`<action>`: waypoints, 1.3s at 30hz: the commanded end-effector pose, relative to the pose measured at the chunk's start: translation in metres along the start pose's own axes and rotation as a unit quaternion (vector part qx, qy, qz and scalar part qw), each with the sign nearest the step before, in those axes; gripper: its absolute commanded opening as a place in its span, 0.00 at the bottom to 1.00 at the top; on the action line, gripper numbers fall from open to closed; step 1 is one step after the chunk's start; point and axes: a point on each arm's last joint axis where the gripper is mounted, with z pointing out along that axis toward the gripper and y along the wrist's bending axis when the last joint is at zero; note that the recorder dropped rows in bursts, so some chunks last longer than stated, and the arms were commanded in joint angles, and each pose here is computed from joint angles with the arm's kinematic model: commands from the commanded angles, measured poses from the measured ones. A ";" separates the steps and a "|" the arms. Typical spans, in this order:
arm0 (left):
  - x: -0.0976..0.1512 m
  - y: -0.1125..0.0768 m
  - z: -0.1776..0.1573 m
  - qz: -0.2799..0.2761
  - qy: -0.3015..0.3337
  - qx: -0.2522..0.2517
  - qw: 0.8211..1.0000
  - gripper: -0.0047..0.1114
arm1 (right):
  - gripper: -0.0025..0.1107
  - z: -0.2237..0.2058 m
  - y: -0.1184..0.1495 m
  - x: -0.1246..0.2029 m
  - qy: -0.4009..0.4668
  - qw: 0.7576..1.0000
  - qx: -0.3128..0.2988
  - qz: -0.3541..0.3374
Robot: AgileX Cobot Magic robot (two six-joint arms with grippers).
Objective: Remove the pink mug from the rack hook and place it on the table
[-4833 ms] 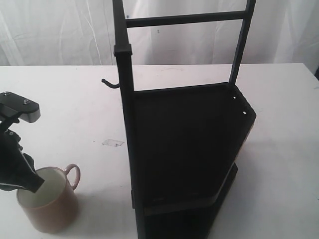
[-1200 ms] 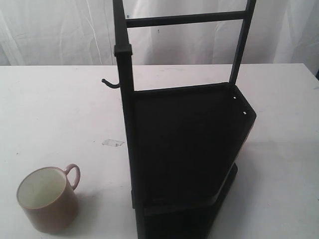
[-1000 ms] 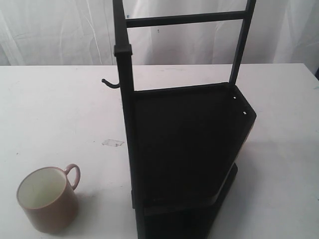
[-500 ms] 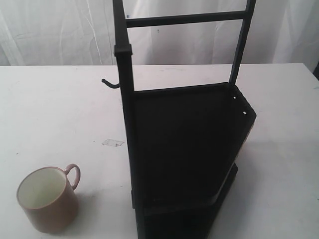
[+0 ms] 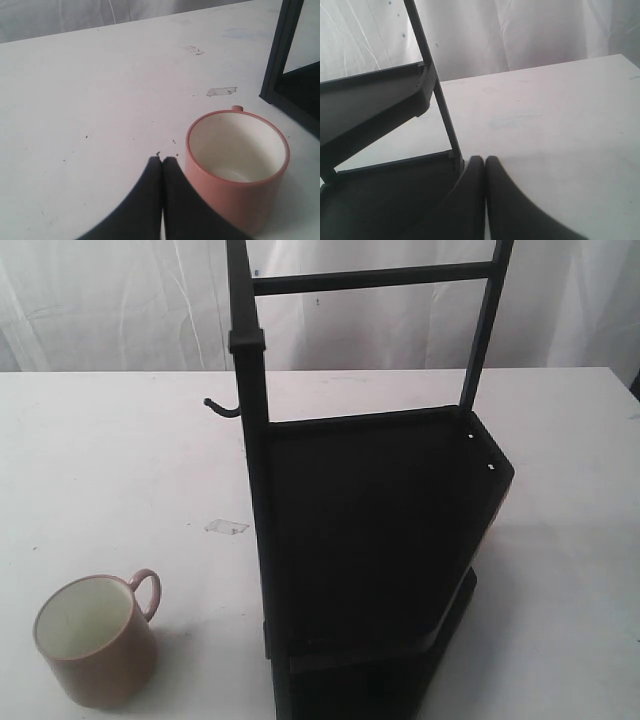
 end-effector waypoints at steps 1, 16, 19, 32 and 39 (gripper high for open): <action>0.002 0.000 0.000 -0.003 0.002 0.000 1.000 0.04 | 0.02 0.000 0.000 0.000 -0.004 1.000 -0.001 -0.003; 0.002 0.000 0.000 -0.003 0.002 0.000 1.000 0.04 | 0.02 0.000 0.000 0.000 -0.004 1.000 -0.001 -0.003; 0.002 0.000 0.000 -0.003 0.002 0.000 1.000 0.04 | 0.02 0.000 0.000 0.000 -0.004 1.000 -0.001 -0.003; 0.002 0.000 0.000 0.008 0.002 0.000 1.000 0.04 | 0.02 0.000 0.000 0.000 -0.004 1.000 -0.001 -0.003; 0.002 0.000 0.000 0.008 0.002 0.000 1.000 0.04 | 0.02 0.000 0.000 0.000 -0.004 1.000 -0.001 -0.003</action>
